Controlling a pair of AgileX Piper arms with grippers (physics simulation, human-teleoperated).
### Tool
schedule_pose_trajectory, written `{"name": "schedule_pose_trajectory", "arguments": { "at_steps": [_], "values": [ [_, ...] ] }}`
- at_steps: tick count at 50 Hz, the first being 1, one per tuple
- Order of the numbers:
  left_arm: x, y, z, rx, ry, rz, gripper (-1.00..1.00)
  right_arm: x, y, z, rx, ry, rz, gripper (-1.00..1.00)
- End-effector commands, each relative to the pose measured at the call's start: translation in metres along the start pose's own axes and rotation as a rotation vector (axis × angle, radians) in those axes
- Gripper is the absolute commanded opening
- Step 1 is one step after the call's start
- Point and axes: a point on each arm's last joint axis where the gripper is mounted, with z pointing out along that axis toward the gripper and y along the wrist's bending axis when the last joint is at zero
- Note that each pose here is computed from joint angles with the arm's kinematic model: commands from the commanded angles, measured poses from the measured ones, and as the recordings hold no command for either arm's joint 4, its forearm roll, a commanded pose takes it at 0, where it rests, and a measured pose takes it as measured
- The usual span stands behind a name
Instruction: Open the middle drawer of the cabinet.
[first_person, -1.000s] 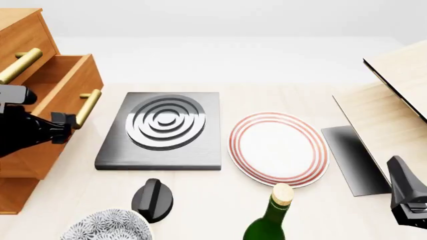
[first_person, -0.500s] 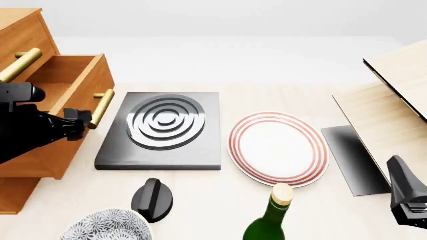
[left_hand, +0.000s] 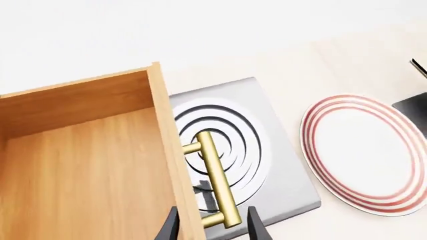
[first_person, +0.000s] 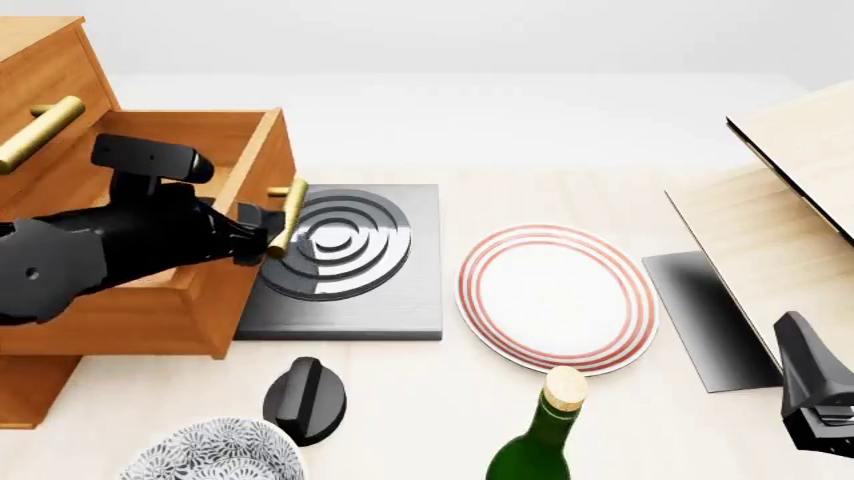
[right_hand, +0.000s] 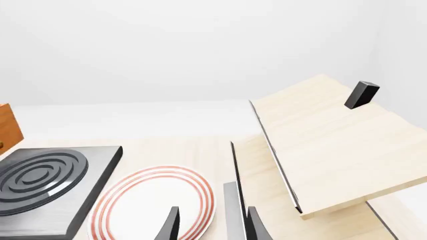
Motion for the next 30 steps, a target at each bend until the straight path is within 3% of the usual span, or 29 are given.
{"name": "schedule_pose_trajectory", "arguments": {
  "at_steps": [1,15,23,25,26,30],
  "values": [
    [0.006,-0.041,0.021,0.134,0.058,0.309,1.0,0.0,0.0,0.0,-0.003,-0.002,-0.003,1.0],
    [0.0,-0.052,0.012,0.168,0.041,0.31,1.0,0.0,0.0,0.0,-0.003,-0.002,-0.003,1.0],
    [-0.016,-0.058,-0.009,0.191,-0.021,0.287,1.0,0.0,0.0,0.0,-0.003,-0.002,-0.003,1.0],
    [-0.027,-0.048,-0.036,0.167,-0.101,0.284,1.0,0.0,0.0,0.0,-0.003,-0.002,-0.003,1.0],
    [-0.037,-0.055,-0.053,0.204,-0.154,0.26,1.0,0.0,0.0,0.0,-0.003,-0.002,-0.003,1.0],
    [-0.043,-0.044,-0.087,0.181,-0.251,0.256,1.0,0.0,0.0,0.0,-0.003,-0.002,-0.003,1.0]
  ]
}}
